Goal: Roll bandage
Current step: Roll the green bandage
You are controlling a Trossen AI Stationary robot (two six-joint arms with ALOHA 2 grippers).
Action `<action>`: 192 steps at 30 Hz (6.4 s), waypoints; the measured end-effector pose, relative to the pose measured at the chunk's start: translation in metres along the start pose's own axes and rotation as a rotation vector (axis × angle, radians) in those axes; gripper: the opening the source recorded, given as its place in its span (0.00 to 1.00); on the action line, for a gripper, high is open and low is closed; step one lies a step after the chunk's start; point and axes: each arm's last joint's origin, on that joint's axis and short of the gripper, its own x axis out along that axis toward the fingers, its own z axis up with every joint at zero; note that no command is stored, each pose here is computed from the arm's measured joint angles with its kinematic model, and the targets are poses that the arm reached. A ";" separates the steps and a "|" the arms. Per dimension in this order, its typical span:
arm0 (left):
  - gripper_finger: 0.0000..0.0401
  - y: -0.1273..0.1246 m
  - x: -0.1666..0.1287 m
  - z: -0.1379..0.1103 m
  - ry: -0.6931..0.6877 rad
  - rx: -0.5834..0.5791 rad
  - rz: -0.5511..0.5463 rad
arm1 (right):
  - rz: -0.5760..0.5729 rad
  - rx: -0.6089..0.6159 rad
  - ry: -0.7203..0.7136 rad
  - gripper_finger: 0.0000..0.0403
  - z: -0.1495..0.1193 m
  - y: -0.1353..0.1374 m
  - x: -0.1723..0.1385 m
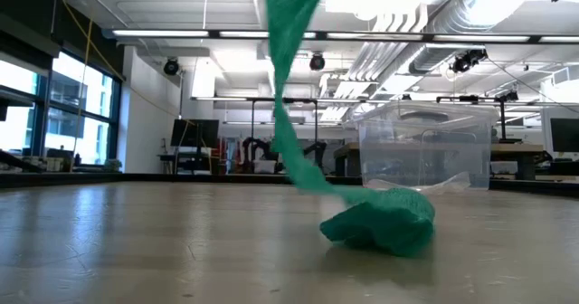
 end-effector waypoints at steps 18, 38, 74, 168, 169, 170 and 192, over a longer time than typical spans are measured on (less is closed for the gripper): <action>0.02 -0.002 0.010 -0.022 0.157 -0.116 0.001 | -0.132 -0.086 -0.171 0.00 0.029 -0.017 -0.022; 0.02 -0.008 0.010 -0.014 0.088 -0.173 -0.106 | -0.150 -0.041 0.017 0.00 0.014 -0.024 -0.023; 0.02 -0.004 -0.017 0.023 -0.133 0.201 0.167 | 0.120 0.413 0.024 0.00 -0.005 0.036 0.010; 0.02 -0.002 -0.022 -0.001 0.147 0.485 0.149 | 0.177 0.733 -0.023 0.42 0.030 -0.007 -0.059; 0.02 -0.002 -0.022 0.000 0.148 0.490 0.150 | 0.177 0.731 -0.023 0.42 0.030 -0.007 -0.059; 0.02 -0.002 -0.022 0.000 0.149 0.498 0.151 | 0.177 0.734 -0.024 0.43 0.030 -0.008 -0.059; 0.02 -0.002 -0.022 -0.001 0.149 0.497 0.149 | 0.276 0.741 0.081 0.66 0.016 -0.012 -0.057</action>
